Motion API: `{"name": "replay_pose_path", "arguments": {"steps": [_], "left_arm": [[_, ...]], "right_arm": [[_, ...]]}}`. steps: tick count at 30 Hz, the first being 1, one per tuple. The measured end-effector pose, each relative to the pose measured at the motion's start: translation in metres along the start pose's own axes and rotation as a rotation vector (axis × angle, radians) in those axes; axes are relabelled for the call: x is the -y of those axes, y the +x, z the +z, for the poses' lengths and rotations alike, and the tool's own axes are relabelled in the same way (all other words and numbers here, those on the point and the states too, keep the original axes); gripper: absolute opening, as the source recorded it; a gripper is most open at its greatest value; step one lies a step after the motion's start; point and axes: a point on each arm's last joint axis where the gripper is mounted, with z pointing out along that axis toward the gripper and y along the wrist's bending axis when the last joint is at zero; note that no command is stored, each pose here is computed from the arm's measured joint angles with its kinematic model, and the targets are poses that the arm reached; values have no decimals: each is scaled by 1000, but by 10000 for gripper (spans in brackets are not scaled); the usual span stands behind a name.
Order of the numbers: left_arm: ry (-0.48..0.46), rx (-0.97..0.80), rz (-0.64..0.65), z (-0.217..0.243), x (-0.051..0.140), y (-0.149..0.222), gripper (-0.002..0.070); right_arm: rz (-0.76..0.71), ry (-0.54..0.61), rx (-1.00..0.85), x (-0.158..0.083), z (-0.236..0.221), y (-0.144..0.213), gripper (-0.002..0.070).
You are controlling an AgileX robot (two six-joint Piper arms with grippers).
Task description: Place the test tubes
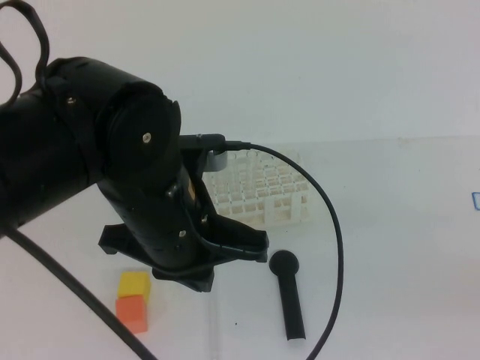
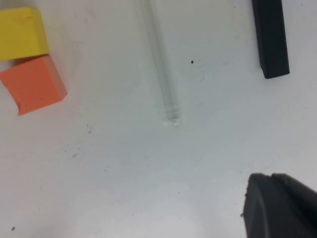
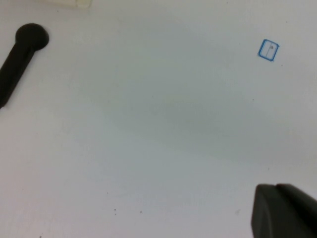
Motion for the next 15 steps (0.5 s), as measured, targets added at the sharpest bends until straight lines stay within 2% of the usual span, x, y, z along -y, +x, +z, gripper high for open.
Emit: {"name": "replay_pose_path", "arguments": {"steps": [15], "left_arm": [[-17, 5, 36, 0, -2, 0, 0]], "right_arm": [[0, 0, -1, 0, 0, 0, -1]]}}
